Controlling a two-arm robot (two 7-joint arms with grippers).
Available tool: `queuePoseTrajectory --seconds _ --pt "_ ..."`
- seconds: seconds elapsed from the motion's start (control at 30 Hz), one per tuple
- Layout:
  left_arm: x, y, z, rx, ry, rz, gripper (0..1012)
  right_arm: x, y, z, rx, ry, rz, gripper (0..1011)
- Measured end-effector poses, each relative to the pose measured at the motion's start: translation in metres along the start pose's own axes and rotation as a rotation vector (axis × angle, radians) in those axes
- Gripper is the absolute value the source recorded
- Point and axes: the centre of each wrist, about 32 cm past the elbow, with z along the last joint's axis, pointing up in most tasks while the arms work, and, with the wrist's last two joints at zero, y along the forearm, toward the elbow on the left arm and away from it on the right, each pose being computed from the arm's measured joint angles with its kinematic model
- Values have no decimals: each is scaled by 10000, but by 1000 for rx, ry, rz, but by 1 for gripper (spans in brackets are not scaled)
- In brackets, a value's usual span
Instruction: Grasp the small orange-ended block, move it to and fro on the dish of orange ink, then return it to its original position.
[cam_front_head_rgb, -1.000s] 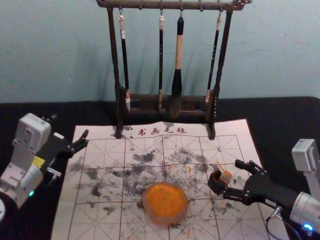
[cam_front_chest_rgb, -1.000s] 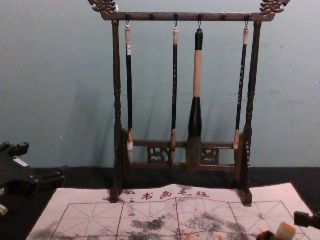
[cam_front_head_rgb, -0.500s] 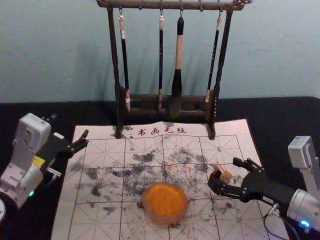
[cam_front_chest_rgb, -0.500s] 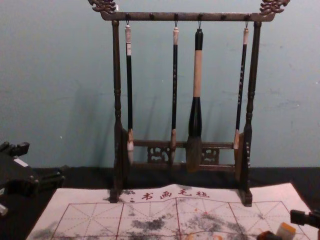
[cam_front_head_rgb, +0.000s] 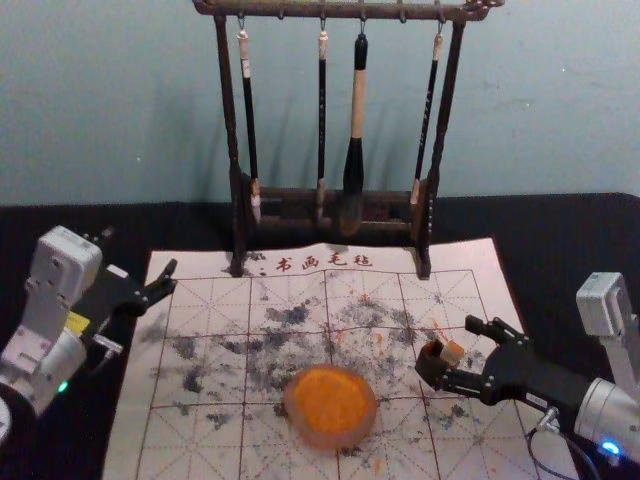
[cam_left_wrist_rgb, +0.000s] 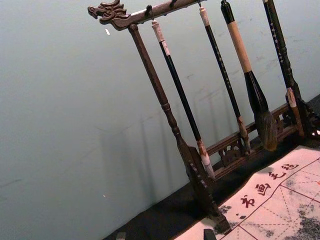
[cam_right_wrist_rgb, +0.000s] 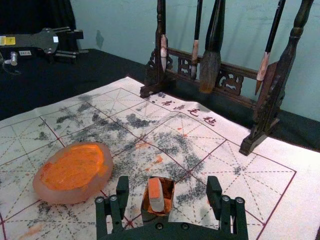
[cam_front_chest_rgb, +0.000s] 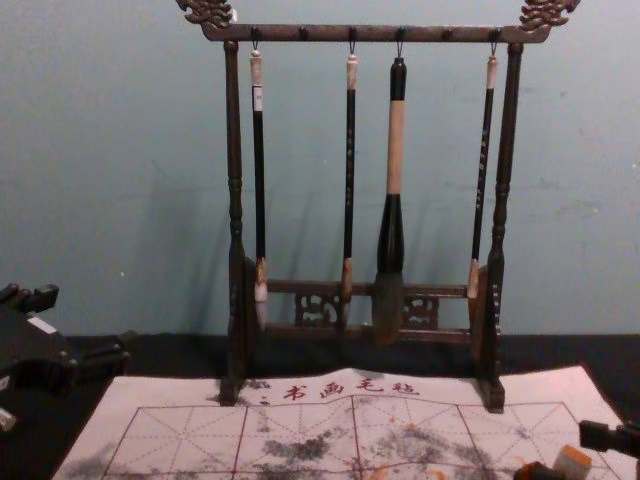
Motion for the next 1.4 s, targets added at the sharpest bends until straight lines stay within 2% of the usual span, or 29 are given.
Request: queuePoseTrajectory --seconds 0.03,0.2,0.23,0.3,0.33,0.4,0.53,0.63,1.0,1.4 --pt "0 0 0 0 0 0 1001 0 0 0 0 0 0 969" --pt "0 0 0 0 0 0 1001 0 -1 1 1 0 0 827" --pt "0 0 0 0 0 0 1001 0 -1 1 1 0 0 827" --pt "0 0 0 0 0 0 1001 0 -2 2 1 -1 0 736" --pt "0 0 0 0 0 0 1001 0 -2 2 1 -1 0 736" --pt "0 0 0 0 0 0 1001 0 -2 2 1 -1 0 639" --pt "0 0 0 0 0 0 1001 0 -2 2 1 -1 0 564" --pt "0 0 0 0 0 0 1001 0 -2 2 2 -1 0 417" --pt "0 0 0 0 0 0 1001 0 -2 1 2 -1 0 103" --pt "0 0 0 0 0 0 1001 -3 -1 1 0 -3 0 93"
